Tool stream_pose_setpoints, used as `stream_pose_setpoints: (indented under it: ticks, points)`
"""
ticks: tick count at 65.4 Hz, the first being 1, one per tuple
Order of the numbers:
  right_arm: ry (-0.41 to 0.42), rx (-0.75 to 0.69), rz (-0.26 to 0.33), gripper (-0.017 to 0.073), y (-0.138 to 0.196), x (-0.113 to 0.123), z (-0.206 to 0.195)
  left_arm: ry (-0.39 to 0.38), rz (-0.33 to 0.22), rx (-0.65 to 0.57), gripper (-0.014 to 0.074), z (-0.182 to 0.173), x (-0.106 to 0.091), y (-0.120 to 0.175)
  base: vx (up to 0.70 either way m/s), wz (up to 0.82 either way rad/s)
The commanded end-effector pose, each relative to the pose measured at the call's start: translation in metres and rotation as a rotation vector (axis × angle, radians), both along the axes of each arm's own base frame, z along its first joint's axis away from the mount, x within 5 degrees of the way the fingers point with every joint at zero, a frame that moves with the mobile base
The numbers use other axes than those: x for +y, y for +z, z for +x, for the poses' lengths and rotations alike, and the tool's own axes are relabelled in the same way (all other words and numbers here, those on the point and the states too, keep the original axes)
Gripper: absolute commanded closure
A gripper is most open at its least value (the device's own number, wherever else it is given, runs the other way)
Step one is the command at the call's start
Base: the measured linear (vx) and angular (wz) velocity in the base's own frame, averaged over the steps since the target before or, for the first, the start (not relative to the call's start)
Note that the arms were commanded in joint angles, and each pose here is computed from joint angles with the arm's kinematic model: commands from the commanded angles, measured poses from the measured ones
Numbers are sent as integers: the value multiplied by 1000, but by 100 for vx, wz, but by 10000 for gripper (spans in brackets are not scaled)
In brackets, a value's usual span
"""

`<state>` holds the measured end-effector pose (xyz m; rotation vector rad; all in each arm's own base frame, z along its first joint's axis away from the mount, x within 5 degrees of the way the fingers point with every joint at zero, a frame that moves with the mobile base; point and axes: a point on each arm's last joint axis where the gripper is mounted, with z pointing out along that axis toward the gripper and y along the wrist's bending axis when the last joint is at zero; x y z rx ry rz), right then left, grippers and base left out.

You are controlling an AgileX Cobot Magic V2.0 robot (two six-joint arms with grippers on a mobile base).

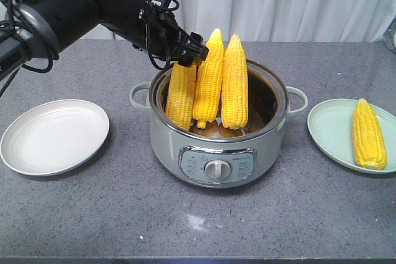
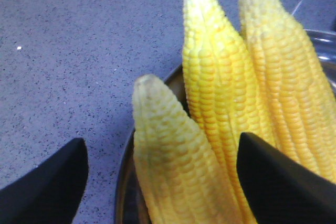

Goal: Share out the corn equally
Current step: 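Grasp the corn cob nearest the cream plate with the left gripper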

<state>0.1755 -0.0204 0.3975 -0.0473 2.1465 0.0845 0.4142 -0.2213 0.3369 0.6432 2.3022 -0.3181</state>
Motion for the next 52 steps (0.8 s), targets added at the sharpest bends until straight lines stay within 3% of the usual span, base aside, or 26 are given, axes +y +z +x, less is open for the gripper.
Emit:
stream_pose_setpoints:
  ticks: [1, 28, 36, 52]
  points:
    - [-14, -88, -6, -35, 14, 0, 0, 27, -80, -129, 43, -6, 2, 38, 0, 0]
    - [-14, -88, -6, -35, 14, 0, 0, 28, -78, -114, 76, -4, 1, 32, 0, 0]
    - [-14, -88, -6, -35, 14, 0, 0, 28, -78, -114, 158, -4, 1, 32, 0, 0]
    - [-14, -88, -6, -35, 14, 0, 0, 26, -73, -106, 403, -4, 1, 31, 0, 0]
